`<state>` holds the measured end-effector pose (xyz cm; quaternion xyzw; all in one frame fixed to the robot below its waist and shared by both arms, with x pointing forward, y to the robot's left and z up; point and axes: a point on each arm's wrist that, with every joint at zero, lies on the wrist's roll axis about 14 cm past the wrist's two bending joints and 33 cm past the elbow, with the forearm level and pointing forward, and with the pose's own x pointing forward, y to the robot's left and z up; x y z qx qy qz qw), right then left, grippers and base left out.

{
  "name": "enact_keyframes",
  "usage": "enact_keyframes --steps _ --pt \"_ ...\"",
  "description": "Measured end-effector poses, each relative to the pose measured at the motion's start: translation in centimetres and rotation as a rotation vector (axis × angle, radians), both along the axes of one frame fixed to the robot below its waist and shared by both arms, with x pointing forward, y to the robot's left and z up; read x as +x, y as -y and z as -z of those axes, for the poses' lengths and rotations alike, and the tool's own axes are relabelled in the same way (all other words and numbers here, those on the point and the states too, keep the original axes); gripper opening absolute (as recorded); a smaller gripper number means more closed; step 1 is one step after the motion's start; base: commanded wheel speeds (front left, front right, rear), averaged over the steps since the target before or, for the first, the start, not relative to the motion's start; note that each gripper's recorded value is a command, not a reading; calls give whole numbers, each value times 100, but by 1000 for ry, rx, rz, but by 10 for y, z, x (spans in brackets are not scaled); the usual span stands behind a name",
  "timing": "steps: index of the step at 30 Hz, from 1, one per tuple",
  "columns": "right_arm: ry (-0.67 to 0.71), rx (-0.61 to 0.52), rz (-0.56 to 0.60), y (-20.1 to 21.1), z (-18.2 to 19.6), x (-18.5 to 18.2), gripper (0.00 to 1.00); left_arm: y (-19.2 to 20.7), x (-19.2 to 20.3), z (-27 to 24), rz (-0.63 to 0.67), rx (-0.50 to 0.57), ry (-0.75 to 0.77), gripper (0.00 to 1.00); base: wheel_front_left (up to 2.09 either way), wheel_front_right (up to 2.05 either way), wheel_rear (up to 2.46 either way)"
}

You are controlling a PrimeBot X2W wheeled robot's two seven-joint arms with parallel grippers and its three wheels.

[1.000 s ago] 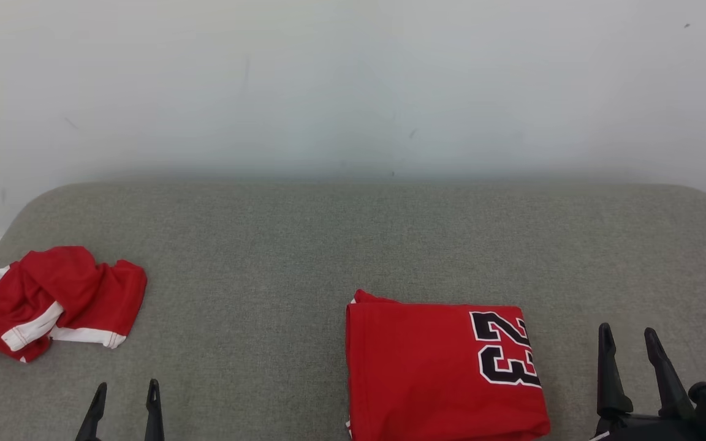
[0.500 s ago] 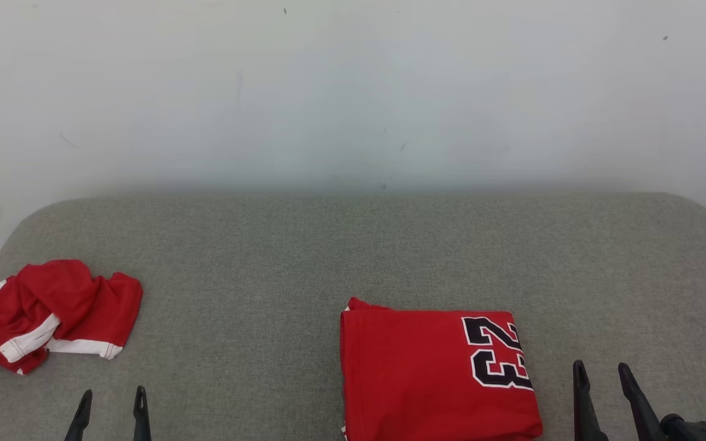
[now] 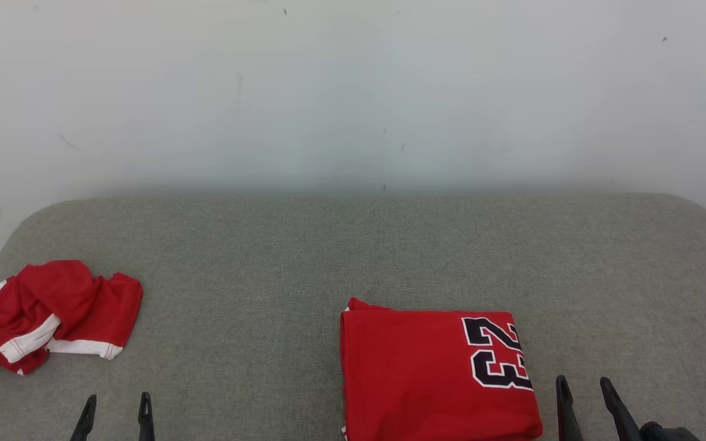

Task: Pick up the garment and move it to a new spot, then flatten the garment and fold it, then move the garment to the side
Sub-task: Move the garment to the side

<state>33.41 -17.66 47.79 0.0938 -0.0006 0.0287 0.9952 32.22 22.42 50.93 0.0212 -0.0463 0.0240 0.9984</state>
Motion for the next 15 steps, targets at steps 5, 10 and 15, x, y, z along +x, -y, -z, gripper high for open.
enact_keyframes --steps 5,10,15 --pt "-4 -1 -7 -2 1 1 100 1 -1 0 1 1 1 100 0 0 0" --pt "-6 -8 -13 -4 2 1 100 1 -1 0 1 5 0 100 0 0 0" --pt "-12 -13 -16 -5 3 2 100 1 -1 0 3 7 -1 100 0 0 0"
